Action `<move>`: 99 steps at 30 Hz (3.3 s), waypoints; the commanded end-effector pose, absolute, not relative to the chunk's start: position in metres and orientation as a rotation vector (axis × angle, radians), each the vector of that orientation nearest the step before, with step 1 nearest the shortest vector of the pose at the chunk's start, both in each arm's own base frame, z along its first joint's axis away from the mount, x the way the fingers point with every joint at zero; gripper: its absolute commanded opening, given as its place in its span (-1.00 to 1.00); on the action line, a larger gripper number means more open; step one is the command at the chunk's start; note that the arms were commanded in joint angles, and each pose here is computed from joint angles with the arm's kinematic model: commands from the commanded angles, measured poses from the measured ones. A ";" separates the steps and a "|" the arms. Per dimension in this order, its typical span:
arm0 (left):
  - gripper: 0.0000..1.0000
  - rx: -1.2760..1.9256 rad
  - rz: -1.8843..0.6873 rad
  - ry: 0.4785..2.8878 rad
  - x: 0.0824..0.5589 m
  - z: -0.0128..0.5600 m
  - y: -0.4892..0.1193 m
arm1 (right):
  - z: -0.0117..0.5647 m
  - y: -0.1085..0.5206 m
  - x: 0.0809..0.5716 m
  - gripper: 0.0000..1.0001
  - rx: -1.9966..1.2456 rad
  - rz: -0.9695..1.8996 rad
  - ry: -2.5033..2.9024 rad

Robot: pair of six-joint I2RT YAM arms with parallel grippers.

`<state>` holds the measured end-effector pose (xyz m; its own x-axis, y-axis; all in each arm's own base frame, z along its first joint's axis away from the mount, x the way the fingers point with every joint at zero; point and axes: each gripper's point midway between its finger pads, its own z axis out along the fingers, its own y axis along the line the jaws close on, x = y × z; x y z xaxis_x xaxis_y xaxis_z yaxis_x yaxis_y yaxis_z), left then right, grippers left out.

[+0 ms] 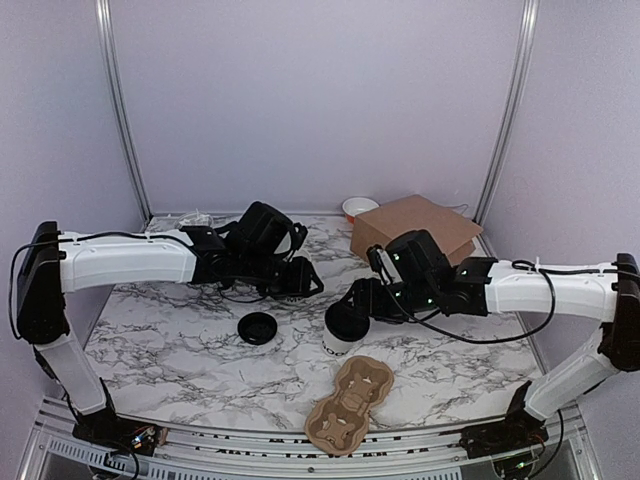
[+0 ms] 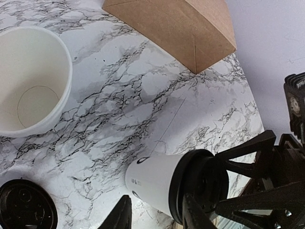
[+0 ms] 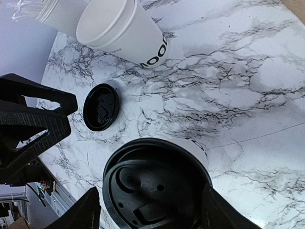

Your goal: Pack the takeout coffee

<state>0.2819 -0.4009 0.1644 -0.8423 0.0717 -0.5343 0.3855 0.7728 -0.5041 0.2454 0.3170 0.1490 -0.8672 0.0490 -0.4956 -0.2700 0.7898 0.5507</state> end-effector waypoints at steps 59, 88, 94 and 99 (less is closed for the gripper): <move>0.07 0.521 -0.831 2.467 0.285 0.158 -0.414 | 0.130 0.311 0.233 -0.32 -0.109 1.341 2.388; -0.01 0.480 -0.573 2.502 0.287 0.126 -0.406 | 0.136 0.322 0.237 -0.32 -0.087 1.386 2.397; -0.05 0.455 -0.549 2.506 0.283 0.124 -0.404 | 0.140 0.322 0.238 -0.32 -0.074 1.391 2.385; -0.08 0.425 -0.547 2.508 0.280 0.126 -0.403 | 0.141 0.320 0.239 -0.32 -0.066 1.385 2.382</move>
<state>0.2831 -0.4100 0.1300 -0.7961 0.1902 -0.5745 0.4303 0.8454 -0.3165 0.2332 0.3116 0.1191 -0.9398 0.1338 -0.3146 -0.1936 0.5502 0.8123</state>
